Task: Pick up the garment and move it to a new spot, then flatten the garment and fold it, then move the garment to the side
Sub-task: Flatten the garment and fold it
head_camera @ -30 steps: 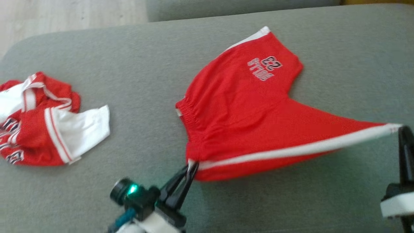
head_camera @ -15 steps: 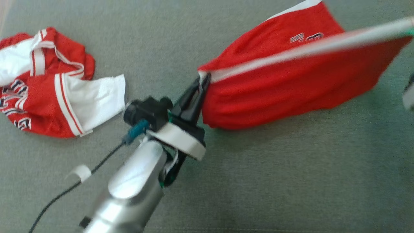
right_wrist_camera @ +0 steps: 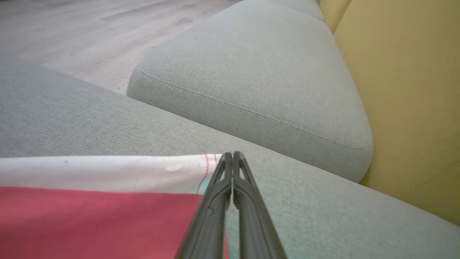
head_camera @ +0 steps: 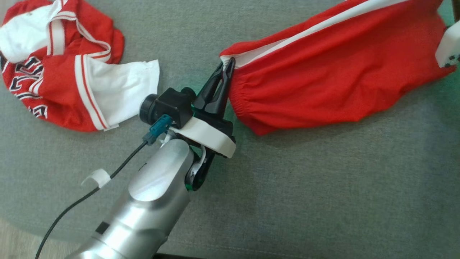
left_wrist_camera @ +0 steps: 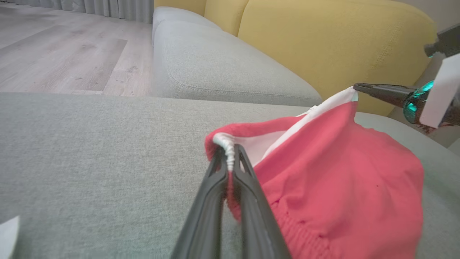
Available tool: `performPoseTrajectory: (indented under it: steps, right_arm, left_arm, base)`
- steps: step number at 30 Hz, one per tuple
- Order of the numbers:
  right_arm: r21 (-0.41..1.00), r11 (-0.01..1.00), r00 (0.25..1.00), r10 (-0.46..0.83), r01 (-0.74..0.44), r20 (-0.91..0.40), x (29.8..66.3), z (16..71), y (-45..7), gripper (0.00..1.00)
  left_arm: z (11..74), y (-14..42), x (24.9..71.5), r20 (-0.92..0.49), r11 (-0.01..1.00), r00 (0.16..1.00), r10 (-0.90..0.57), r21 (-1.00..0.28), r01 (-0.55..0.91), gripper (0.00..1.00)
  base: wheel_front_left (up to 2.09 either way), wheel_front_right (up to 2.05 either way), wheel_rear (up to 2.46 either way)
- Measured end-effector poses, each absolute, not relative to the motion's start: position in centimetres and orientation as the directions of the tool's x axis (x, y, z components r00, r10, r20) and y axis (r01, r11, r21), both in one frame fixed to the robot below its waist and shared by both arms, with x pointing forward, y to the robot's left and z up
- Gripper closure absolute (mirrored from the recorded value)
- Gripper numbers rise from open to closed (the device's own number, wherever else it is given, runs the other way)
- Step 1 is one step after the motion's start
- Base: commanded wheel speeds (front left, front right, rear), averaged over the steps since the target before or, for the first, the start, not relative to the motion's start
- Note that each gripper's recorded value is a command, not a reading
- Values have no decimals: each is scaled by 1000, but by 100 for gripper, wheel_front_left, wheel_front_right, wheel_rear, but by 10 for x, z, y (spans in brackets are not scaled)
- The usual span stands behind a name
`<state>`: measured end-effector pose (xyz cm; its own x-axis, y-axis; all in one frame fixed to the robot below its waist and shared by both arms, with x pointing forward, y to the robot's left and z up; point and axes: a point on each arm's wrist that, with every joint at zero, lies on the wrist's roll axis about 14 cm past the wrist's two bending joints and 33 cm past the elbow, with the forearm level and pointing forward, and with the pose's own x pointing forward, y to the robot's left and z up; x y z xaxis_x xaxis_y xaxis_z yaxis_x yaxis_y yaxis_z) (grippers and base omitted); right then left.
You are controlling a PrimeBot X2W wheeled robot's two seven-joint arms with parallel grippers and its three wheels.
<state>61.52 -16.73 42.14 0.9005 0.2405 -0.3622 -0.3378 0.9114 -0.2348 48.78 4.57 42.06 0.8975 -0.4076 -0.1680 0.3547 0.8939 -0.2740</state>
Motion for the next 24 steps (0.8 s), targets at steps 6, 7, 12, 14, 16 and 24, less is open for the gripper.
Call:
performPoseTrajectory:
  steps: [6,7,12,14,16,24]
  right_arm:
    - [-219,901,897,292,-375,-333,617,416,-152,0]
    - [-211,906,900,290,-368,-326,615,416,-154,0]
    - [-164,930,915,270,-328,-299,605,425,-164,0]
    - [-135,942,912,250,-306,-325,596,418,-171,0]
    - [-115,952,903,224,-284,-367,588,407,-179,0]
    - [2,974,834,196,-228,-516,585,368,-175,0]
  left_arm:
    - [435,47,489,-133,903,912,-388,-253,347,0]
    - [439,47,489,-124,906,916,-382,-243,345,0]
    - [459,54,482,-76,935,942,-325,-175,309,0]
    - [464,62,475,-61,949,956,-287,-154,276,0]
    - [466,70,466,-52,961,966,-252,-134,244,0]
    - [468,115,436,-40,991,993,-111,-82,107,0]
  base:
    - [0,0,0]
    - [0,0,0]
    - [0,0,0]
    - [0,0,0]
    - [0,0,0]
    - [0,0,0]
